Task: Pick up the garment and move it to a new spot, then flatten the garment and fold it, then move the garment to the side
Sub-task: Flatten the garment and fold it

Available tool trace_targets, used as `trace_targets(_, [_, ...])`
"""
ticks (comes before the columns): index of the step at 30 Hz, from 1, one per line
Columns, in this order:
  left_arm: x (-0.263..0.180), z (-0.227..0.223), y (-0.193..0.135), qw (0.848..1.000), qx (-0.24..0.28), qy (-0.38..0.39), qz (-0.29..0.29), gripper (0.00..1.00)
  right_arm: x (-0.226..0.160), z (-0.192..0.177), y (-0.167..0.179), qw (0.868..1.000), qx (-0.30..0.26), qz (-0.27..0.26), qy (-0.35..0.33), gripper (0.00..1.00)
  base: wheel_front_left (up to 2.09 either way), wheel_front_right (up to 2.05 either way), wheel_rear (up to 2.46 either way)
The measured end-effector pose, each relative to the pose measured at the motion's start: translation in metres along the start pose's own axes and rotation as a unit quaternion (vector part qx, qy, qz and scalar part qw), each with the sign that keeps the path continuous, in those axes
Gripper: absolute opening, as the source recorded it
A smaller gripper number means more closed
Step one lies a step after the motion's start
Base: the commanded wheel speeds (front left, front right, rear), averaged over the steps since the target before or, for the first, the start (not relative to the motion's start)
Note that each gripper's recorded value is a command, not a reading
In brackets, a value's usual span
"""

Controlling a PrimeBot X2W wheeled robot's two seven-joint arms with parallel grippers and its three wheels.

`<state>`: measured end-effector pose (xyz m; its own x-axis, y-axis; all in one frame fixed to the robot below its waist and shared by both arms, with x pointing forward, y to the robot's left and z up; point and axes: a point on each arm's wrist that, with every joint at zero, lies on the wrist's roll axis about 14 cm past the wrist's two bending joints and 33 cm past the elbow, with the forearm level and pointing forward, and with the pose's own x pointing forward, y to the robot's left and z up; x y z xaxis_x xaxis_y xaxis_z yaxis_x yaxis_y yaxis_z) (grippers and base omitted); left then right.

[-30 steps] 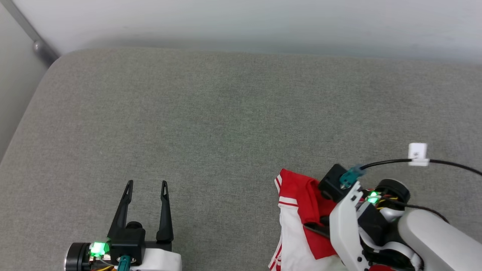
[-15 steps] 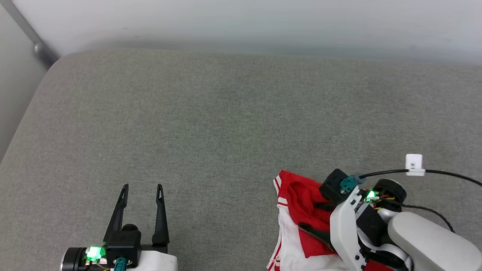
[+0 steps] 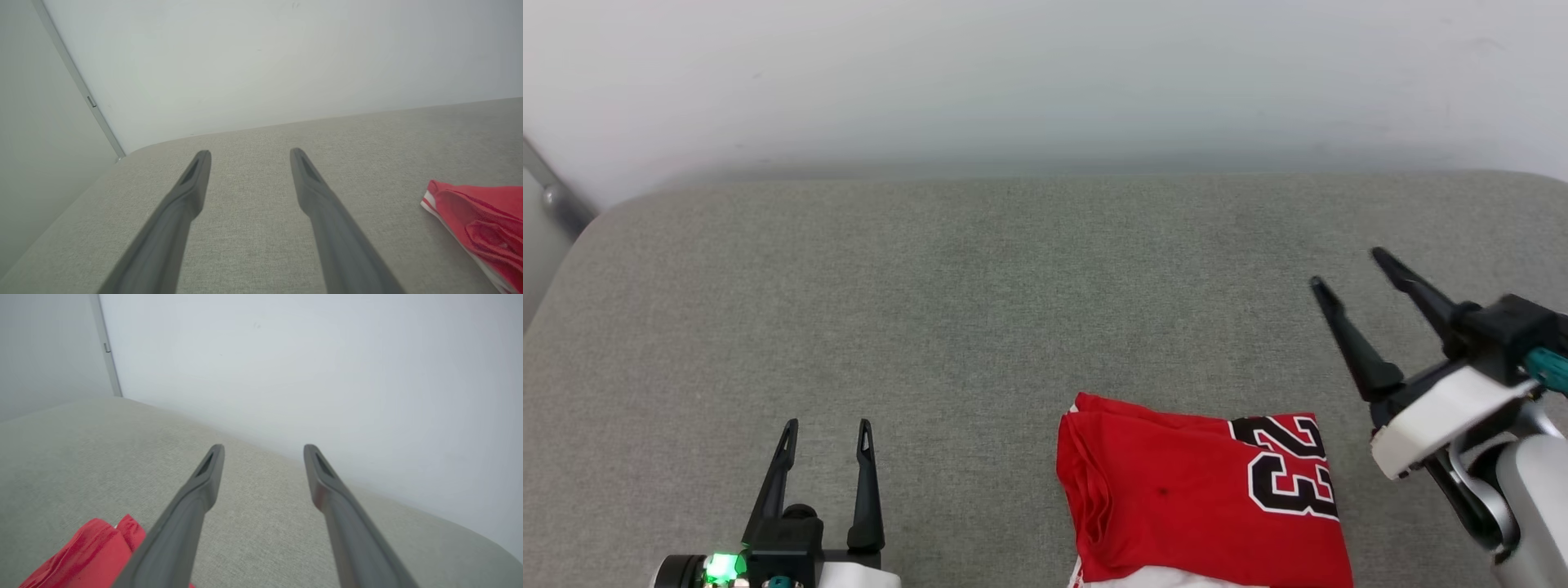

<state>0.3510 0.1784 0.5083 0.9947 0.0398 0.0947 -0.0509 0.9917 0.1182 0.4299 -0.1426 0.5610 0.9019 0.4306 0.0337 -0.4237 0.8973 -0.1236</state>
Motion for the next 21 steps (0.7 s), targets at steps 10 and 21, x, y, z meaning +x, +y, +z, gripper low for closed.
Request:
trace_targets(10, [-0.004,0.009,-0.005,1.000,-0.005,-0.014,-0.010,1.00,-0.050,-0.009,-0.030,0.988,0.021,-0.142,-0.063,1.00,0.00,0.00,0.00])
trace_targets(21, [-0.019,0.008,-0.001,1.000,-0.011,-0.010,-0.006,1.00,-0.084,-0.028,-0.006,0.978,0.075,-0.188,-0.058,1.00,0.00,0.00,0.00])
